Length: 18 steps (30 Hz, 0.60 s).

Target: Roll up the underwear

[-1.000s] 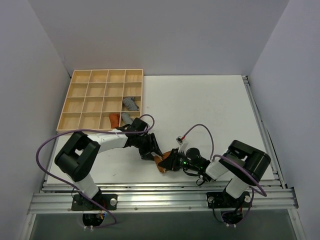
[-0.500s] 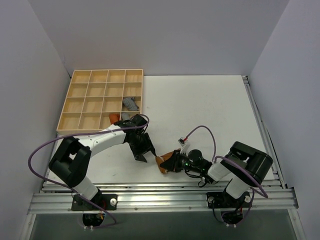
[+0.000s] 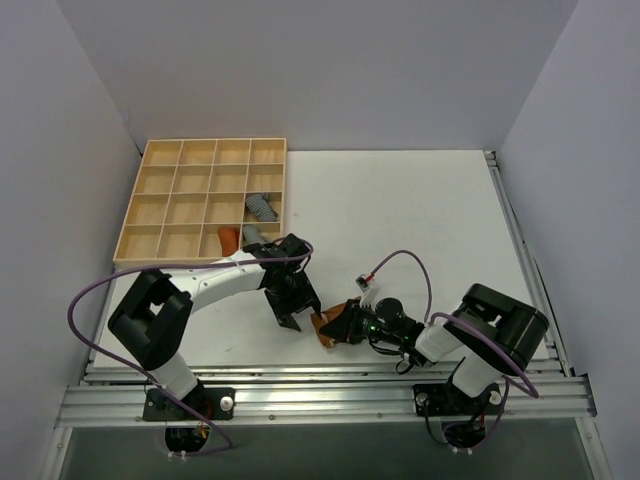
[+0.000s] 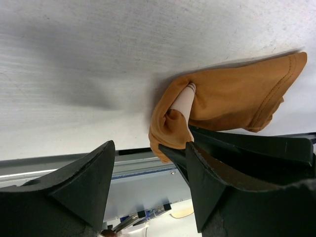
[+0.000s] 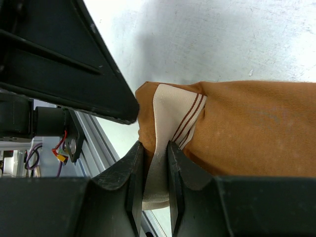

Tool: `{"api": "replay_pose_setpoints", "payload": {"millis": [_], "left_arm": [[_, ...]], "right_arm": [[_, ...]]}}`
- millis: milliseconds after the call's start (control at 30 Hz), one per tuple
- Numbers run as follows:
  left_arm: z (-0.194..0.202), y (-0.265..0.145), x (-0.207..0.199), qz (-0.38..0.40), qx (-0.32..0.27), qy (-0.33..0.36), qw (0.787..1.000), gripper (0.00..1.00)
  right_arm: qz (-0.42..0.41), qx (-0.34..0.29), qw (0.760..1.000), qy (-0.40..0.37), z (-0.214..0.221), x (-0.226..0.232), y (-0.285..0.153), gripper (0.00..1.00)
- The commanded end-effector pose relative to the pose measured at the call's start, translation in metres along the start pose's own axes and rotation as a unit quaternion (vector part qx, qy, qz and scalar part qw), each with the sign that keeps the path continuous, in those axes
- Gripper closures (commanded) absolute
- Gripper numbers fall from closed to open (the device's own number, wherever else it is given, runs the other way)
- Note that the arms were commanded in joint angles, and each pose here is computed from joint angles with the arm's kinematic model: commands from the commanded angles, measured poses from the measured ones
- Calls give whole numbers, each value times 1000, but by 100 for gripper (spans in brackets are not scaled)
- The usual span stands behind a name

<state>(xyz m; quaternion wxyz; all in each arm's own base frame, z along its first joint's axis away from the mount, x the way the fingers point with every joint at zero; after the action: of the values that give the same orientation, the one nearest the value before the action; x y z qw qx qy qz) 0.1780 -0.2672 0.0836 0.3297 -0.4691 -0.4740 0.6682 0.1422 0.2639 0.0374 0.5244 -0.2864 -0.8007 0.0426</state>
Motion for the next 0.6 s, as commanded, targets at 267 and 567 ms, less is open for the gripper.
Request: {"api": "replay_pose_setpoints", "payload": {"millis": [267,567], "left_arm": [[-4,11,-27,13,-27,-14,999,32],[5,29,-26,-20,-5,7,1000,53]], "right_arm": [[108,51,993,1,27,-49,-11,99],[103,50,993,3,26,-47,-10,99]]}}
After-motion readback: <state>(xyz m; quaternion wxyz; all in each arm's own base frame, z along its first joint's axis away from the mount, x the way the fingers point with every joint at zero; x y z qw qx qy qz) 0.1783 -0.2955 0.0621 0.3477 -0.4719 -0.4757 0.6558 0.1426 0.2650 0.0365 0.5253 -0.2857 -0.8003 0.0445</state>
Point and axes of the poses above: each gripper's point midway between its finger pads, its own y axis out along the fingers, its own x axis along the line the jaws close on, z = x × y, the point moved 3 cm from there along -y, back along the fingers, and after that the axes turned 5 degrees about y, right-handed, at the moved point
